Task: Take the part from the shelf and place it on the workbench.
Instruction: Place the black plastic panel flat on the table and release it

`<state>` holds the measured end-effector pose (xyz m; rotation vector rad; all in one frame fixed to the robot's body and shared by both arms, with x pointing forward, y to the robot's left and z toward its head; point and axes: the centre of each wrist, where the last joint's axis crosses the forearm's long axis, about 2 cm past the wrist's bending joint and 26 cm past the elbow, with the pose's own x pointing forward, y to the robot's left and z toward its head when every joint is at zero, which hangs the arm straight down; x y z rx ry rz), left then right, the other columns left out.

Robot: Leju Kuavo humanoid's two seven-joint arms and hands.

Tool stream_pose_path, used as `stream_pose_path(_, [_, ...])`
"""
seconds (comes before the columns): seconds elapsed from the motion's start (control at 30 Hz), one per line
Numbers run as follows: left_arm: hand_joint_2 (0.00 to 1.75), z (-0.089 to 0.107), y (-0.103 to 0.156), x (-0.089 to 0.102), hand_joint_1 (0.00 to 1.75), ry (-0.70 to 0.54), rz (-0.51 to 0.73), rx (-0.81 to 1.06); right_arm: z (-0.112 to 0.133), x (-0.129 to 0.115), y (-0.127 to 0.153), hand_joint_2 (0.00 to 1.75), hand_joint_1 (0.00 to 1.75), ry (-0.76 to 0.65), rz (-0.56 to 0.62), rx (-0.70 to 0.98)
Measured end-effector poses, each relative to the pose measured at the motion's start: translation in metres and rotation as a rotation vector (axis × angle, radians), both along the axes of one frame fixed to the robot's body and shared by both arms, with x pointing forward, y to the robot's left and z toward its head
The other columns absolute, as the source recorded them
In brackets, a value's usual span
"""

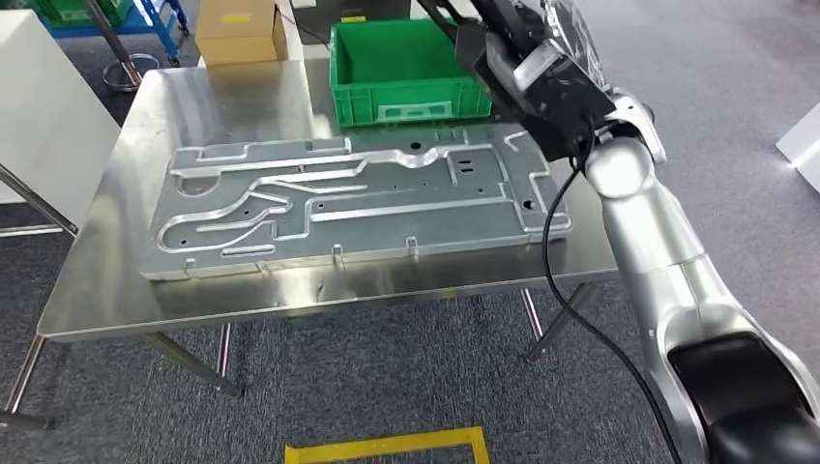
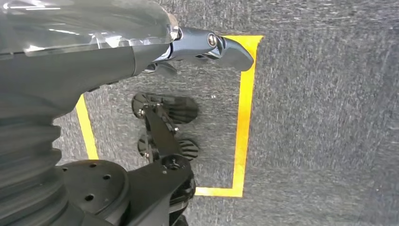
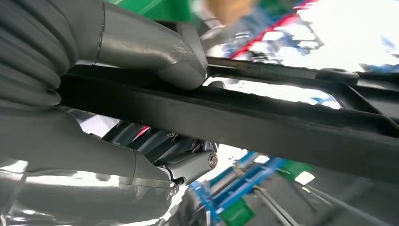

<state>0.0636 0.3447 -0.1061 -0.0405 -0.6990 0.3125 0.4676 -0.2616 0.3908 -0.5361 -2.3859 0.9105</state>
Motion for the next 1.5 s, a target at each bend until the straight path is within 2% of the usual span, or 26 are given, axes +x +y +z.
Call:
stream_pose_path(0.1, [1.75,0.001,-0.001,0.005,0.0,-0.011,-0.011,-0.001,0.002,0.015,0.001,1.75,1.71,0.028,-0.116,-0.166])
stream_pose_path(0.17, [1.75,0.001,-0.001,0.009,0.0,-0.022,-0.017,-0.003,-0.006,0.023,0.005,1.75,1.71,0.065,-0.185,-0.305])
stream_pose_path(0.3, [1.75,0.002,-0.002,0.013,0.0,-0.043,-0.024,-0.014,-0.05,0.031,0.018,1.75,1.71,0.172,-0.282,-0.639])
stream_pose_path(0.43, [1.75,0.002,-0.004,0.014,0.0,-0.071,-0.03,-0.026,-0.092,0.028,0.029,1.75,1.71,0.241,-0.316,-0.879])
stream_pose_path(0.57, [1.75,0.002,-0.006,0.014,0.0,-0.074,-0.057,-0.03,-0.136,0.018,0.03,1.75,1.71,0.275,-0.314,-0.998])
stream_pose_path(0.77, [1.75,0.002,-0.007,0.014,0.0,-0.064,-0.079,-0.028,-0.181,0.003,0.025,1.75,1.71,0.245,-0.304,-1.051])
stream_pose_path(0.87, [0.44,0.002,-0.008,0.015,0.0,-0.062,-0.079,-0.018,-0.191,-0.002,0.023,0.44,0.43,0.218,-0.306,-1.048])
stream_pose_path(0.9, [0.44,0.002,-0.007,0.015,0.0,-0.061,-0.08,-0.011,-0.193,-0.003,0.022,0.0,0.0,0.212,-0.306,-1.046])
stream_pose_path(1.0, [1.75,0.002,-0.007,0.015,0.0,-0.049,-0.091,0.012,-0.203,-0.007,0.02,0.0,0.0,0.215,-0.296,-1.04])
stream_pose_path(1.03, [1.75,0.002,-0.007,0.015,0.0,-0.043,-0.094,0.018,-0.206,-0.009,0.019,0.0,0.0,0.218,-0.291,-1.037])
stream_pose_path(1.17, [0.0,0.002,-0.008,0.016,0.0,-0.036,-0.098,0.02,-0.213,-0.012,0.017,0.0,0.0,0.205,-0.274,-1.0])
stream_pose_path(1.3, [0.0,0.002,-0.008,0.015,0.0,-0.035,-0.099,0.016,-0.219,-0.016,0.016,0.0,0.0,0.161,-0.248,-0.91])
stream_pose_path(1.5, [0.0,0.001,-0.013,0.014,0.0,-0.033,-0.098,0.004,-0.201,-0.014,0.025,0.0,0.0,-0.017,-0.197,-0.664])
